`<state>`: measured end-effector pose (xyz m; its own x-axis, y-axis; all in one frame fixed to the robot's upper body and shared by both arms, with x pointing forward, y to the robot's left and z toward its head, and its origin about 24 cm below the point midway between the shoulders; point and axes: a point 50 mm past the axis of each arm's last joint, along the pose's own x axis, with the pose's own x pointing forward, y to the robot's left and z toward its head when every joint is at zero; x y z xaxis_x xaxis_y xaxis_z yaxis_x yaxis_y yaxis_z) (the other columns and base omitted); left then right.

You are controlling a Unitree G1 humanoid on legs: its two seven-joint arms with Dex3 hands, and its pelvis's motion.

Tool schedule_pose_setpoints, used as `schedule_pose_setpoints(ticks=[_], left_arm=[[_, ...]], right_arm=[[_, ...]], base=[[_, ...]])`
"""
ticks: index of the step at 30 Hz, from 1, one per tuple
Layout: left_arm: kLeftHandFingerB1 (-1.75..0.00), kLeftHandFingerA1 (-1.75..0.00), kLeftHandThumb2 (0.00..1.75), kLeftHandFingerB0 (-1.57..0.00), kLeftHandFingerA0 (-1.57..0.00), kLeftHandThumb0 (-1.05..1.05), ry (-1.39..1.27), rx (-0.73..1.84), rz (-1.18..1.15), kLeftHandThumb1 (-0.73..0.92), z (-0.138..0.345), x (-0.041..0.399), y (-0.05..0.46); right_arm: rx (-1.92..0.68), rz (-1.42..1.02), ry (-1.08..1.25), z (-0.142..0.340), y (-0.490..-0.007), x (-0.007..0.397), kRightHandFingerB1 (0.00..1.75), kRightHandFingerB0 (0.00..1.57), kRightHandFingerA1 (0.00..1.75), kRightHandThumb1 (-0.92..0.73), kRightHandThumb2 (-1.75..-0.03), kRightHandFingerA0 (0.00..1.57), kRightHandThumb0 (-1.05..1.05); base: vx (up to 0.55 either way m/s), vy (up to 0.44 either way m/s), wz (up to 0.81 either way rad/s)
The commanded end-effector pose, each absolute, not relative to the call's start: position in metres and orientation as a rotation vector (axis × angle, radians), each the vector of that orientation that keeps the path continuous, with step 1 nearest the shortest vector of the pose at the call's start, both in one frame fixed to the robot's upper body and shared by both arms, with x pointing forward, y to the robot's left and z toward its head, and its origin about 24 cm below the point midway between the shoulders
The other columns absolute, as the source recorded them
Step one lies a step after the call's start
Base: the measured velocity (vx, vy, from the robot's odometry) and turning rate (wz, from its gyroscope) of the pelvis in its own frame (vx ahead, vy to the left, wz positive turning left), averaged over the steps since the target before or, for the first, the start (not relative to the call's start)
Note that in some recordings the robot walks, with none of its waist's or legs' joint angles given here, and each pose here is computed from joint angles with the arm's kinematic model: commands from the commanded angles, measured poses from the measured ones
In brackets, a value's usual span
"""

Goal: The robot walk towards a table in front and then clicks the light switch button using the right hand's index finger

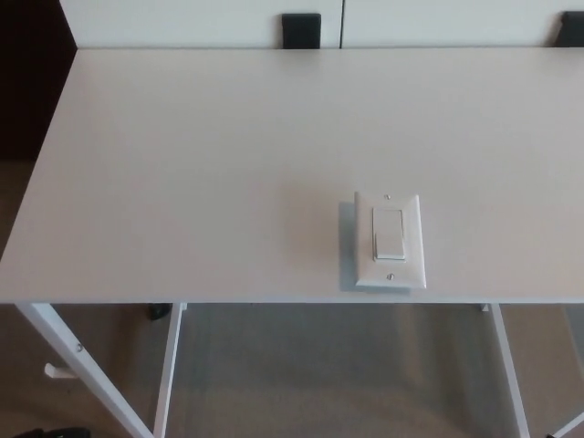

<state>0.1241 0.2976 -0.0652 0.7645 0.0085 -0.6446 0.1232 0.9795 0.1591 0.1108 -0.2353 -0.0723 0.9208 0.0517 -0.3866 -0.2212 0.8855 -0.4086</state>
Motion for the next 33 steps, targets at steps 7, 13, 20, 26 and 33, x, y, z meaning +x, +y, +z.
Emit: schedule_pose_setpoints(ticks=[7, 13, 20, 26, 33], left_arm=[[-0.41, -0.47, 0.55, -0.55, -0.59, -0.18, 0.705, 0.209, -0.054, 0.53, -0.058, 0.128, 0.305], [-0.41, -0.46, 0.56, -0.54, -0.57, -0.17, 0.698, 0.211, -0.062, 0.54, -0.056, 0.130, 0.304], [-0.41, -0.46, 0.56, -0.55, -0.58, -0.17, 0.702, 0.214, -0.056, 0.54, -0.056, 0.128, 0.304], [-0.41, -0.47, 0.55, -0.55, -0.60, -0.17, 0.704, 0.215, -0.061, 0.53, -0.057, 0.126, 0.303], [-0.41, -0.47, 0.55, -0.56, -0.60, -0.20, 0.688, 0.219, -0.107, 0.52, -0.055, 0.129, 0.296]], right_arm=[[-0.277, 0.238, -0.002, 0.026, -0.191, 0.103, 0.39, 0.49, 0.56, -0.63, -0.59, 0.68, -0.56], [-0.151, 0.273, -0.242, 0.091, -0.176, 0.097, 0.41, 0.48, 0.54, -0.64, -0.59, 0.62, -0.57], [-0.247, 0.243, -0.434, 0.135, -0.174, 0.100, 0.54, 0.38, 0.65, -0.54, -0.93, 0.54, -0.61], [-0.415, 0.211, -0.509, 0.150, -0.179, 0.127, 0.36, 0.42, 0.48, -0.66, -0.61, 0.44, -0.63], [-0.752, 0.160, -0.505, 0.157, -0.188, 0.173, 0.34, 0.31, 0.41, -0.67, -0.61, 0.25, -0.66]], base=[[0.00, 0.000, 0.00], [0.00, 0.000, 0.00], [0.00, 0.000, 0.00], [0.00, 0.000, 0.00], [0.00, 0.000, 0.00]])
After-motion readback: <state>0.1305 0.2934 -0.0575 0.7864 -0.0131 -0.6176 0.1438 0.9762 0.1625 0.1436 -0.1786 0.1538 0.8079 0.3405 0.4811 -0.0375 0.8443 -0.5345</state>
